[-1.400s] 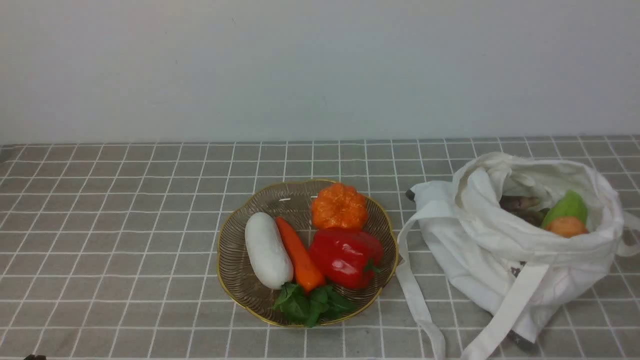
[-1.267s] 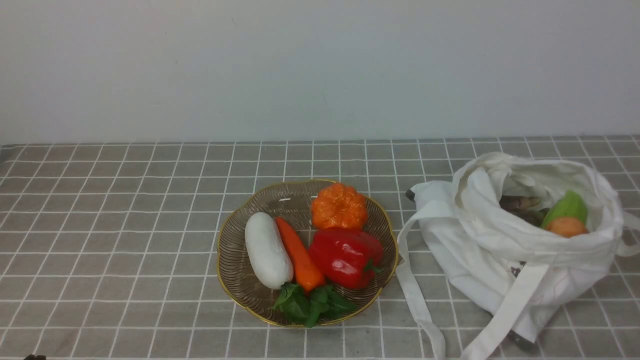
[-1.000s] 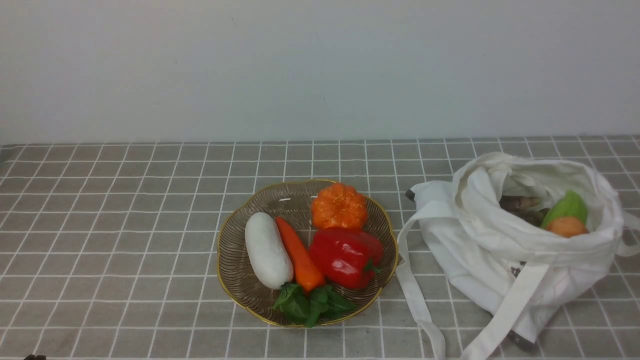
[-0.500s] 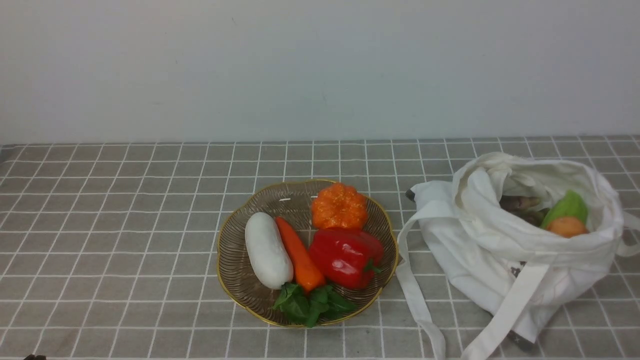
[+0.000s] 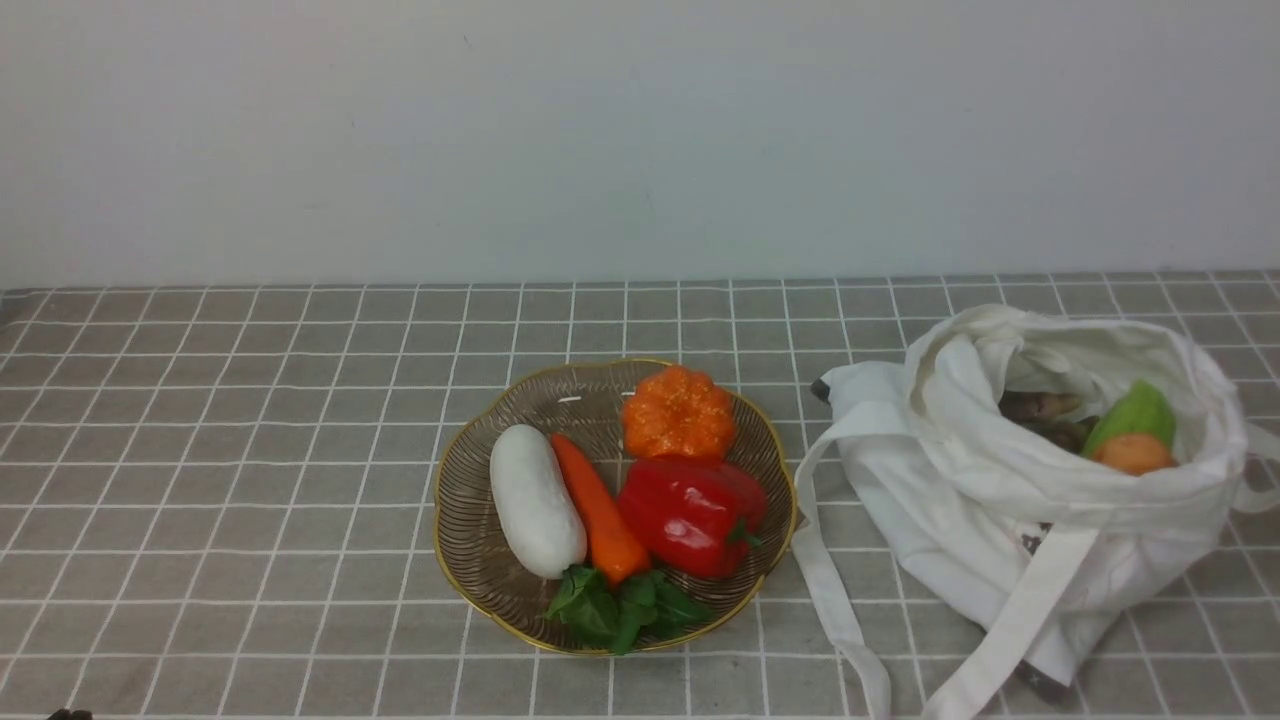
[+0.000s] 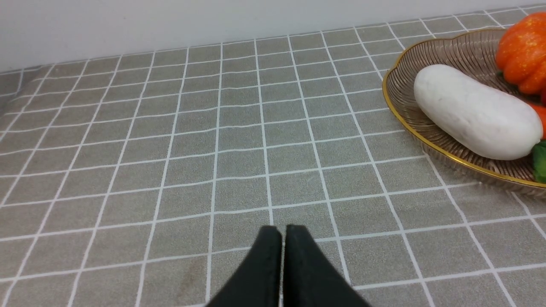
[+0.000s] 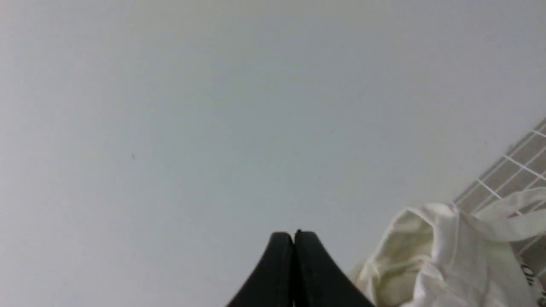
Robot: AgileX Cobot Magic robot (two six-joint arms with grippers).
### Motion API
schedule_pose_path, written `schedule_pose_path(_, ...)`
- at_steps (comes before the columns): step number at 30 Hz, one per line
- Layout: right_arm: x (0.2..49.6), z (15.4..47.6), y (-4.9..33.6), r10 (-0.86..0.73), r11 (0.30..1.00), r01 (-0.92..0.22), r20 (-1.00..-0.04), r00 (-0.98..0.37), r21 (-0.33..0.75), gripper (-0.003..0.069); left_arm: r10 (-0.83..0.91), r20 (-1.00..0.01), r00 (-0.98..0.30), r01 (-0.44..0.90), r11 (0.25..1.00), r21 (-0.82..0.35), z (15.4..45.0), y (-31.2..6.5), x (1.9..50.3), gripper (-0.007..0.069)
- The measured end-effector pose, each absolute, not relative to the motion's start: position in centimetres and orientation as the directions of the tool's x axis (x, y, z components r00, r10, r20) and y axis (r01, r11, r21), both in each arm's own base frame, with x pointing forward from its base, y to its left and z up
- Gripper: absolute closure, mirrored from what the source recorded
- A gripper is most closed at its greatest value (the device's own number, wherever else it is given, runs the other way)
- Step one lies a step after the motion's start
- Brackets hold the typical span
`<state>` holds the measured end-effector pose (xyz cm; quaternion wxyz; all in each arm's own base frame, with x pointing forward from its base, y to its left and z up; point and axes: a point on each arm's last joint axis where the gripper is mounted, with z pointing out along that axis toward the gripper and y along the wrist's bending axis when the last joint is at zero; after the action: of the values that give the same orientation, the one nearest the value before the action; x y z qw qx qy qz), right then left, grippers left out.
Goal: Take vegetables from bag on grey coffee tablecloth place on plate.
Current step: 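Reach into the bag and grasp the item inside with the right gripper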
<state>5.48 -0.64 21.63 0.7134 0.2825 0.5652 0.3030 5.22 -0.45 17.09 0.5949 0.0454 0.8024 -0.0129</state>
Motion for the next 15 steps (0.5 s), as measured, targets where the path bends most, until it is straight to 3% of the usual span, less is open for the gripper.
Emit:
schedule_pose_path(3,5.2,22.3,-1.3,0.813,0.568,-0.155,-0.52,0.263,0.809,0.0673,0.058,-0.956,-0.288,0.088,0.996,0.033,17.1,-0.4,5.2,0.063)
schedule_pose_path(7,4.7,24.9,-1.2,0.797,0.592,-0.214,-0.527,0.294,0.777,0.0673,0.058,-0.956,-0.288,0.088,0.996,0.033,17.1,-0.4,5.2,0.063)
schedule_pose_path(11,4.3,32.4,0.2,0.602,0.798,-0.202,-0.771,0.208,0.568,0.0673,0.058,-0.956,-0.288,0.088,0.996,0.033,17.1,-0.4,5.2,0.063)
schedule_pose_path(12,4.4,33.2,0.3,0.588,0.808,-0.199,-0.784,0.202,0.555,0.0673,0.058,-0.956,-0.288,0.088,0.996,0.033,17.1,-0.4,5.2,0.063)
schedule_pose_path(13,5.4,35.3,0.7,0.48,0.873,-0.143,-0.874,0.078,0.466,0.0673,0.058,-0.956,-0.288,0.088,0.996,0.033,17.1,-0.4,5.2,0.063)
schedule_pose_path(15,7.3,37.7,1.0,0.355,0.928,-0.093,-0.931,-0.081,0.362,0.0673,0.058,-0.956,-0.288,0.088,0.996,0.033,17.1,-0.4,5.2,0.063)
